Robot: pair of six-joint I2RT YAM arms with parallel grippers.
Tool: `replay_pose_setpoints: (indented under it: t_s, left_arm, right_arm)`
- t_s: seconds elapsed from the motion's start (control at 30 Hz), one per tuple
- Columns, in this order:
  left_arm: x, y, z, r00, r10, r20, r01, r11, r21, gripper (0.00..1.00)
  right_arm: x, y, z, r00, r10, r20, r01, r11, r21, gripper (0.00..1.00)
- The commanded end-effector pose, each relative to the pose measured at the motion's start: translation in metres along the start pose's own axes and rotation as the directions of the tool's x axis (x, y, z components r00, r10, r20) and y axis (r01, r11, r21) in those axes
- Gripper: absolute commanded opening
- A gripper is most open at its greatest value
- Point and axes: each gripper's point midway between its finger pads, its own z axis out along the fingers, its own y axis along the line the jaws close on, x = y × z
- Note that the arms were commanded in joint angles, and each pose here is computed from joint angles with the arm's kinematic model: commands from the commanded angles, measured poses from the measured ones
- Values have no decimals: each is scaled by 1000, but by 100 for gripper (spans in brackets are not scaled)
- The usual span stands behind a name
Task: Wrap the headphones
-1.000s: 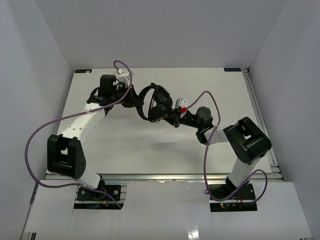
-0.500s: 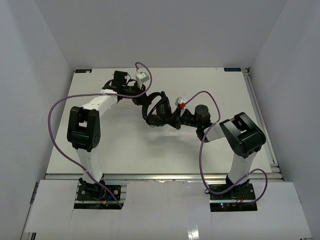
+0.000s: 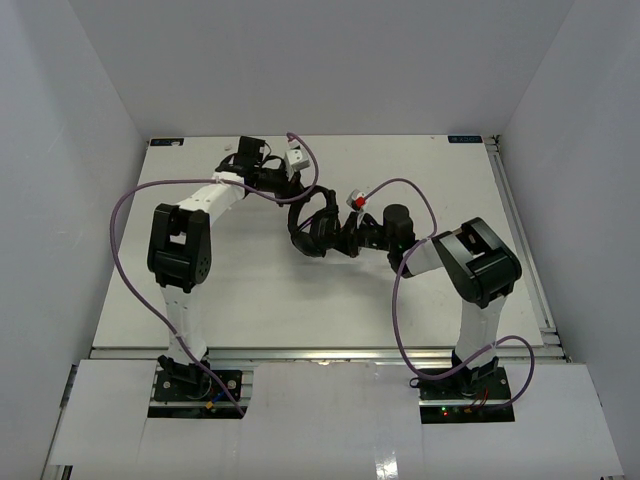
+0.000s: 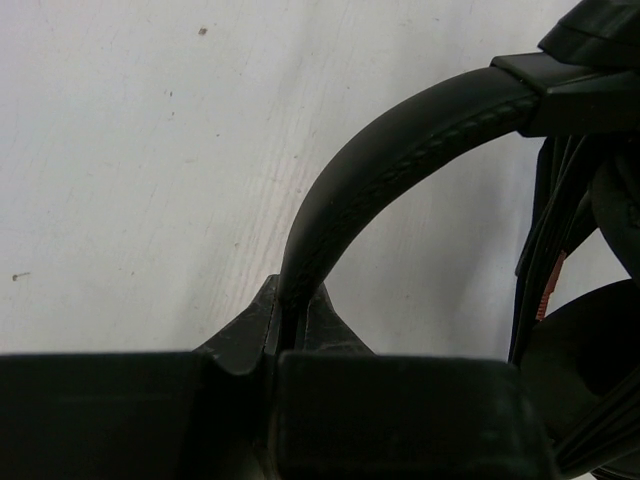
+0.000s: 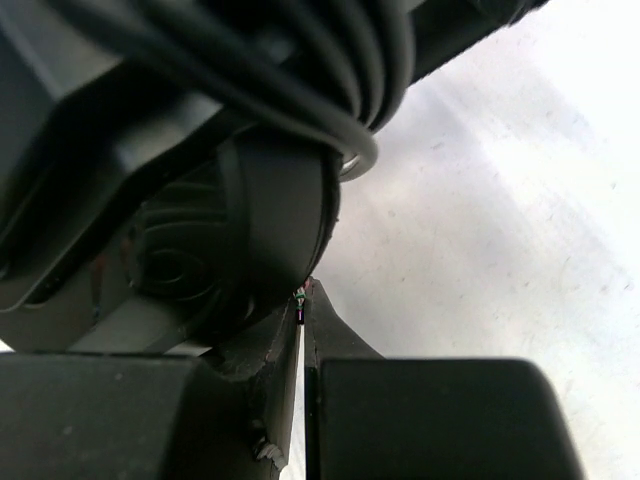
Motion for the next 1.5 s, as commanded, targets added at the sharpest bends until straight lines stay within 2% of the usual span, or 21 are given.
replay_pose_setpoints:
  t_s: [0.0, 0.23, 0.5, 0.53, 0.63, 0.67, 0.77, 0.8, 0.9, 1.07, 1.3, 1.37, 1.43, 1.47]
  left_arm:
    - [10, 16, -3, 986, 153, -63, -156, 987, -33, 0]
    - [47, 26, 2, 969, 187, -161, -197, 979, -50, 0]
    - [81, 18, 14, 971, 166, -172, -173, 985, -26, 2]
    - [82, 14, 15, 973, 165, -163, -169, 985, -16, 11]
    - [86, 6, 18, 977, 154, -148, -156, 988, 2, 46]
    - [88, 7, 19, 977, 152, -149, -154, 988, -1, 51]
    - [105, 11, 20, 971, 134, -200, -143, 989, -30, 53]
    - [110, 11, 20, 968, 131, -216, -141, 989, -33, 57]
    - [116, 12, 20, 963, 129, -236, -147, 987, -58, 78]
    - [103, 20, 17, 966, 148, -210, -174, 979, -108, 98]
    - [78, 43, 7, 975, 122, -185, -165, 958, -236, 98]
    - [66, 52, 1, 987, 62, -147, -103, 952, -289, 98]
    - [52, 60, -5, 992, 52, -114, -86, 945, -316, 98]
    - [40, 63, -9, 996, 28, -79, -53, 944, -325, 98]
  right_arm:
    - [-25, -16, 3, 995, 66, 79, -70, 997, 45, 8]
    - [-13, -23, 8, 970, 217, 110, -225, 972, 72, 8]
    - [-5, -31, 7, 952, 277, 133, -293, 948, 122, 8]
    - [-4, -33, 7, 952, 276, 136, -293, 947, 130, 8]
    - [-1, -38, 9, 949, 283, 136, -301, 943, 140, 8]
    - [1, -39, 9, 948, 287, 134, -305, 942, 142, 8]
    - [6, -42, 8, 939, 314, 138, -334, 929, 161, 8]
    - [7, -42, 8, 938, 318, 137, -338, 928, 161, 8]
    - [8, -43, 8, 940, 314, 135, -333, 929, 163, 8]
    - [11, -43, 7, 942, 311, 128, -330, 929, 167, 8]
    - [7, -46, -2, 942, 306, 135, -328, 924, 194, 10]
    - [3, -47, -8, 942, 301, 145, -327, 922, 208, 14]
    - [1, -46, -12, 942, 304, 145, -330, 919, 217, 20]
    - [1, -47, -15, 940, 310, 143, -336, 913, 231, 26]
